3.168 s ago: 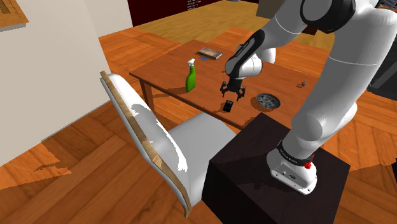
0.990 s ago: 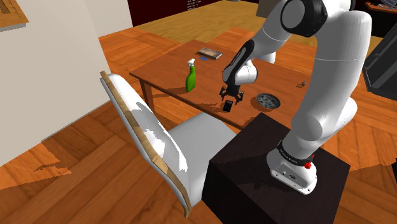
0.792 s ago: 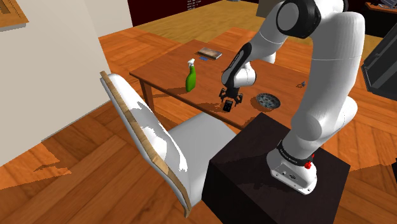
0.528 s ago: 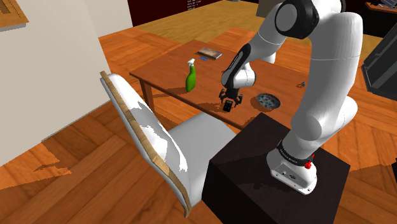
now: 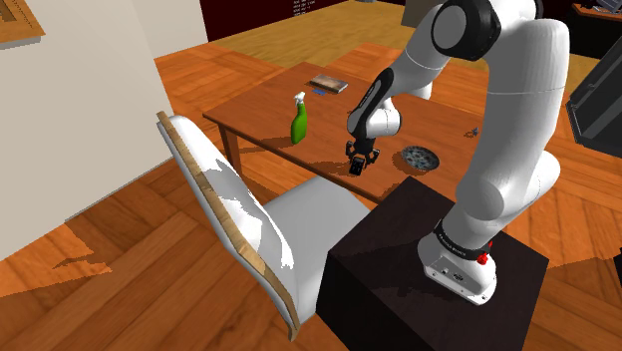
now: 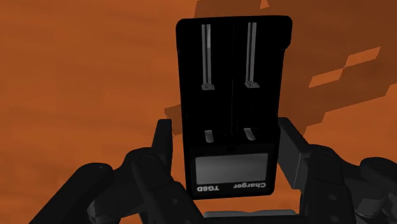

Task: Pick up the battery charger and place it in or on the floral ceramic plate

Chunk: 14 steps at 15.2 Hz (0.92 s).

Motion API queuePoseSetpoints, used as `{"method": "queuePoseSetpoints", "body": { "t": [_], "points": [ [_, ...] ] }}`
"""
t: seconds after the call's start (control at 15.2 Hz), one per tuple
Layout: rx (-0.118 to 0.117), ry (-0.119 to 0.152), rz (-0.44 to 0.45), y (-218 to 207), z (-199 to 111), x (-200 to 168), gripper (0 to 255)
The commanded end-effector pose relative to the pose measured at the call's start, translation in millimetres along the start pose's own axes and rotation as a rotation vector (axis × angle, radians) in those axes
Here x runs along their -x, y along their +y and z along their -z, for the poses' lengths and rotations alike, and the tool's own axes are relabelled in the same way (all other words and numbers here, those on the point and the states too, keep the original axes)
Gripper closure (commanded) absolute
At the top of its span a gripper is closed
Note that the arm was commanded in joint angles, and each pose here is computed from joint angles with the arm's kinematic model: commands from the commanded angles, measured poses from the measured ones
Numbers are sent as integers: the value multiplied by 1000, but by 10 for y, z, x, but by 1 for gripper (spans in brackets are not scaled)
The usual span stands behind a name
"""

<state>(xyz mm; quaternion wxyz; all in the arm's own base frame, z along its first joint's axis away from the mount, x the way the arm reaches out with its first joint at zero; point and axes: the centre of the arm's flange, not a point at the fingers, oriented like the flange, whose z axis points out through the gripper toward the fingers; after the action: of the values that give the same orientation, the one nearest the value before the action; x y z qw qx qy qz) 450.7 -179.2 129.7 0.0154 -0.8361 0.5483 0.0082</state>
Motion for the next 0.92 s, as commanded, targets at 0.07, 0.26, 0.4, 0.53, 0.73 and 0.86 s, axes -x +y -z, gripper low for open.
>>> {"method": "queuePoseSetpoints", "body": {
  "t": [0.07,0.26,0.4,0.53,0.73,0.86],
  "points": [
    [-1,1,4,-15,-14,-1,255],
    [-1,1,4,-14,-19,-2,255],
    [-1,1,4,-18,37,10,255],
    [-1,1,4,-20,142,13,255],
    [-1,1,4,-23,301,18,255],
    [-1,1,4,-24,406,21,255]
  ]
}}
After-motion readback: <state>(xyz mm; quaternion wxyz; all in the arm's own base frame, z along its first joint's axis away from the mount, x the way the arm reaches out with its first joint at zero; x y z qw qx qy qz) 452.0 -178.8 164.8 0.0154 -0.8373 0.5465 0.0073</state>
